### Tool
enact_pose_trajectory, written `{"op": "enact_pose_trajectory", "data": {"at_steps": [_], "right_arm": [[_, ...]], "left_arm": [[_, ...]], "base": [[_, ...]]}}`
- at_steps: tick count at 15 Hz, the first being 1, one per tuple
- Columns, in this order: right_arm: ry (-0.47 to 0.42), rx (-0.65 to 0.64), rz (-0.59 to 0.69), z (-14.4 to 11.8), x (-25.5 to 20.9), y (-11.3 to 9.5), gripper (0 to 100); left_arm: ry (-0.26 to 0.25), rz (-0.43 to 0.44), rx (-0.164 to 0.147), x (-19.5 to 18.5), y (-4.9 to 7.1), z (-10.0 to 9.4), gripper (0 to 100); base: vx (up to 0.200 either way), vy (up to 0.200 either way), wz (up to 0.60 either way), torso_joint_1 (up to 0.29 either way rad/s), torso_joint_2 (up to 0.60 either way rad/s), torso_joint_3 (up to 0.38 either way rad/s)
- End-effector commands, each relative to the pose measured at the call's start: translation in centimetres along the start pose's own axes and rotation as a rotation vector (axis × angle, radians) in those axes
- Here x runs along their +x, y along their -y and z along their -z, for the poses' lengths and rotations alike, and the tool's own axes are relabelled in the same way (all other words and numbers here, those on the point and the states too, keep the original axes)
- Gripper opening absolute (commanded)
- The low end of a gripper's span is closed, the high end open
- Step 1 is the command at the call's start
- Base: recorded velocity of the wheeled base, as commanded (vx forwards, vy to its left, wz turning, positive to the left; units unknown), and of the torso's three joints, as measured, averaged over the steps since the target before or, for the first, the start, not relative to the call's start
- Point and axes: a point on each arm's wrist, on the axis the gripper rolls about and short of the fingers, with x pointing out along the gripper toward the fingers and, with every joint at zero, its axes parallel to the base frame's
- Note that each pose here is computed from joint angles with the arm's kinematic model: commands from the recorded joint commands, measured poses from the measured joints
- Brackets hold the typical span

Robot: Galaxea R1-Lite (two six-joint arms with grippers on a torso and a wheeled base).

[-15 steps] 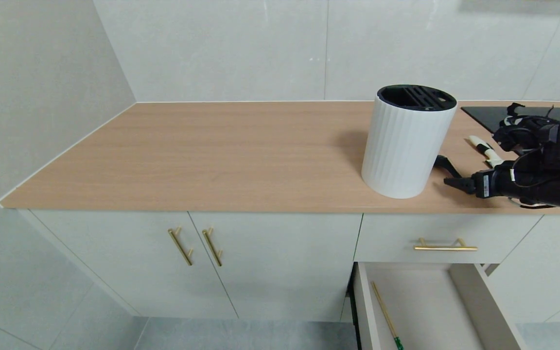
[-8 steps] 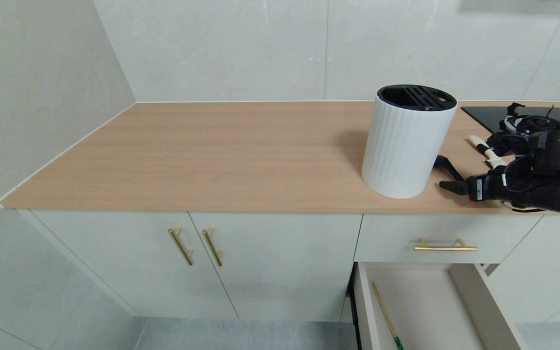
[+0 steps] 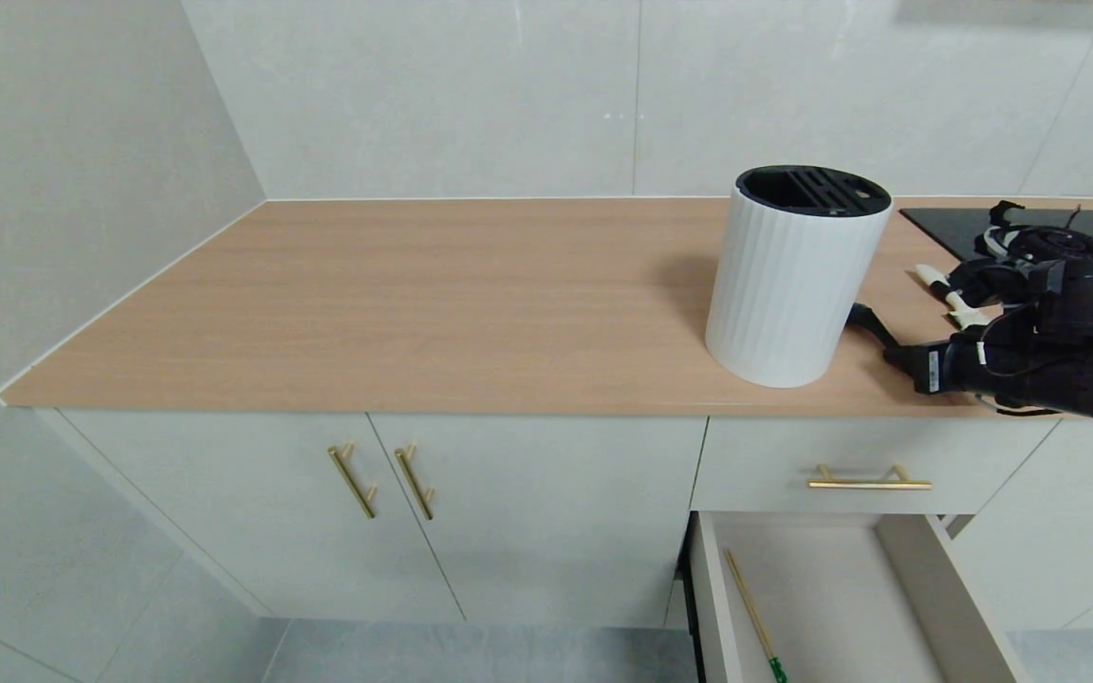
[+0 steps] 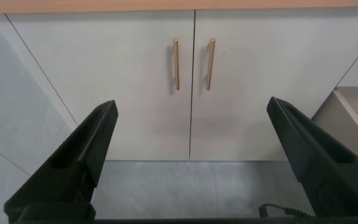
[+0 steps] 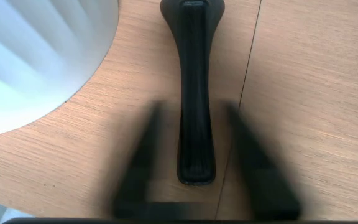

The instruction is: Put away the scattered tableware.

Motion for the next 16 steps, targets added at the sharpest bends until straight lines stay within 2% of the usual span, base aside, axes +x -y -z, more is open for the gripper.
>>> {"op": "enact_pose_trajectory", "data": {"at_steps": [1,6,9,12,16], "right_arm": [[-0.012,0.001,-0.005,0.3,0.2,-0.1,0],[-0.009,-0.002,-0.005,0.0,0.1,-0.4,0],[0.021,0.059,0.019,-1.1,-0.8,-0.7,0],[0.056,0.080,0.029,-2.3,-2.6,-1.1,0],[0.032,0.105,0.110,-2.8,-7.2,-2.2,0]], "left_arm": [[0.001,0.000,0.000,0.0,0.0,0.0,100],[0.000,0.000,0.000,0.0,0.0,0.0,100],[0.000,0.000,0.000,0.0,0.0,0.0,100],[0.000,0.000,0.000,0.0,0.0,0.0,100],[0.000,0.000,0.000,0.0,0.0,0.0,100]], "base": [[0.000,0.000,0.00,0.000,0.00,0.000],[0.000,0.000,0.00,0.000,0.00,0.000],[0.000,0.000,0.00,0.000,0.00,0.000],[0.000,0.000,0.00,0.000,0.00,0.000],[0.000,0.000,0.00,0.000,0.00,0.000]]}}
